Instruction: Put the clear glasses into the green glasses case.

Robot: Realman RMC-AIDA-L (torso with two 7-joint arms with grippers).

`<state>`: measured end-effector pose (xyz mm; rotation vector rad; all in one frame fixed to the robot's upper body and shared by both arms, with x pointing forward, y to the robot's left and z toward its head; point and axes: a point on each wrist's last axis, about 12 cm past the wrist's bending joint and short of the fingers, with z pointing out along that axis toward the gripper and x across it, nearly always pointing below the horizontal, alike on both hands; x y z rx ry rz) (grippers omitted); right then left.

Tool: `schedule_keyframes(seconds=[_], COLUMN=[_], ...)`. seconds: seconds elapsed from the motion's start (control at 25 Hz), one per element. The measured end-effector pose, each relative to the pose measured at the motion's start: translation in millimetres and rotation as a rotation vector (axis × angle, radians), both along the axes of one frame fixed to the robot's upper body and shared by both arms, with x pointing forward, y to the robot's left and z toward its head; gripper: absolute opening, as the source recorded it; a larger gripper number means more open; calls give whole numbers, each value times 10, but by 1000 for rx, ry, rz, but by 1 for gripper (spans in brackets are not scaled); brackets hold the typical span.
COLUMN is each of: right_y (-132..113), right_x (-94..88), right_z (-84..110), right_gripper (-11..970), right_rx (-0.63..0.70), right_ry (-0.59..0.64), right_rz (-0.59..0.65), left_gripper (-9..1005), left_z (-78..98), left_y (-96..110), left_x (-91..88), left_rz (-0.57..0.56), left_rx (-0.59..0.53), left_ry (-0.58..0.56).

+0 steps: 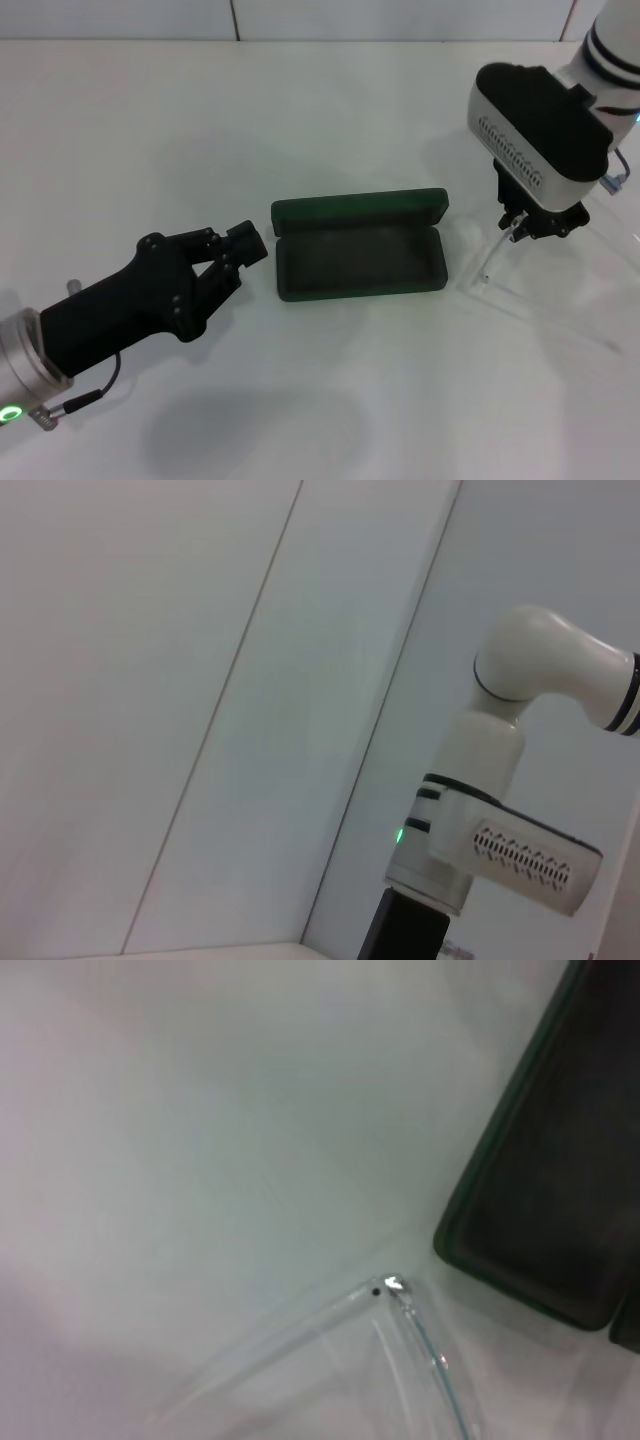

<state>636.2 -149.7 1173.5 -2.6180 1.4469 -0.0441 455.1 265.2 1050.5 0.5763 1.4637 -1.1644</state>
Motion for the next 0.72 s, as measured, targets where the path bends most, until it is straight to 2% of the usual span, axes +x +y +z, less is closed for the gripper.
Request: schedule_keyframes(seconds=[0.44, 0.72], right_y=[-144, -416], right_x=[-143, -196], right_z=[317, 782], right_gripper=[101, 102], right_rx=[30, 171], right_ry=[20, -4], right_rz=[-106, -261], left_gripper=[111, 112], left_z=[32, 78], left_y=[2, 14], left_x=[-64, -81], left_rz=[-34, -60], left_rx=[-32, -47], left_ry=[-15, -40])
